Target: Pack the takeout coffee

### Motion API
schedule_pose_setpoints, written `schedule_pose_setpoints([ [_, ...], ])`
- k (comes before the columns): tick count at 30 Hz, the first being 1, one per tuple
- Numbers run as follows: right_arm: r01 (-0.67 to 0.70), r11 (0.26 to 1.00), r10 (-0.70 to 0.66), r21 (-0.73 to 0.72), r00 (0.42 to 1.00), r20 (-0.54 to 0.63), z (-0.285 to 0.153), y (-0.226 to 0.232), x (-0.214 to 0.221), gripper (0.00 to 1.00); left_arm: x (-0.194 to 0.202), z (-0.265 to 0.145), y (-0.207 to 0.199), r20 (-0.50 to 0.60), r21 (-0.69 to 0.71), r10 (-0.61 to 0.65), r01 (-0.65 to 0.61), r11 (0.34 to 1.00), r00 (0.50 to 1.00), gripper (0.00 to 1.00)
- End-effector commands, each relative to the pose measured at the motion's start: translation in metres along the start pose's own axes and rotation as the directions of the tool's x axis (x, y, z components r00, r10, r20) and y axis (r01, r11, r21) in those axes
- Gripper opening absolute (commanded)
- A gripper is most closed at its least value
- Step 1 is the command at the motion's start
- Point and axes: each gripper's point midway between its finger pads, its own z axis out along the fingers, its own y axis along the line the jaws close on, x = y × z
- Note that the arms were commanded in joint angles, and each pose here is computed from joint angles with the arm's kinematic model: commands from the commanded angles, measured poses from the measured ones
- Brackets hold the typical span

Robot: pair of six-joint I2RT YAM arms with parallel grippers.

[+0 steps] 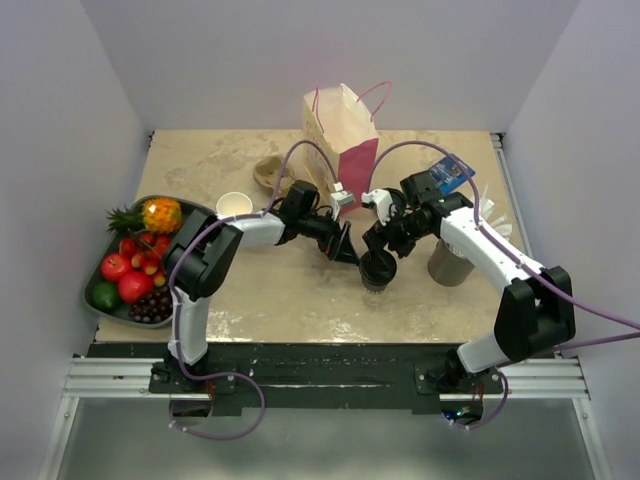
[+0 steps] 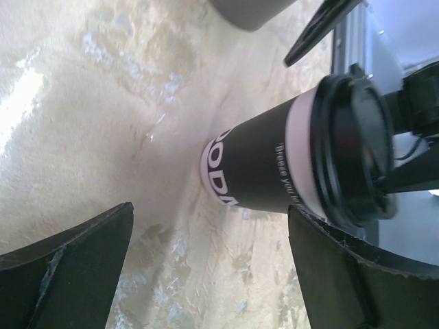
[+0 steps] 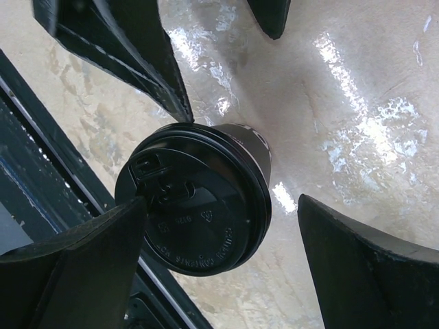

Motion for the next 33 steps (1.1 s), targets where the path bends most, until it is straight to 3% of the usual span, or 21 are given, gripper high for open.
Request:
schedule_pose_setpoints([
  [1,0.002,1.0,-0.002,0.02,1.0,-0.019,0.007,-0.007,0.008,0.92,0.003,0.009,0.007,-0.032,-0.063,0.044,-0.046,0.997,0.999,0.98],
  [11,-0.017,1.0,0.017,-0.003,1.0,0.024,-0.009,-0.01,-0.004,0.93,-0.006,-0.012,0.006,-0.007,-0.095,0.068,-0.068,0.993,0.998,0.98],
  [19,-0.079,0.993,0.076,-0.091,0.996,-0.036,-0.005,-0.009,0.01,0.92,-0.007,-0.025,-0.014,-0.008,-0.027,0.101,-0.101,0.995,0.995,0.98],
  [25,-0.139,0.962,0.126,-0.237,0.99,-0.067,0.005,0.009,0.01,0.82,-0.016,-0.043,-0.028,0.02,-0.043,0.137,-0.136,0.99,0.99,0.97],
  [33,-0.172,0.936,0.168,-0.308,0.985,-0.041,0.016,0.01,-0.009,0.7,-0.027,-0.084,-0.036,0.029,-0.132,0.208,-0.202,0.97,0.978,0.97],
])
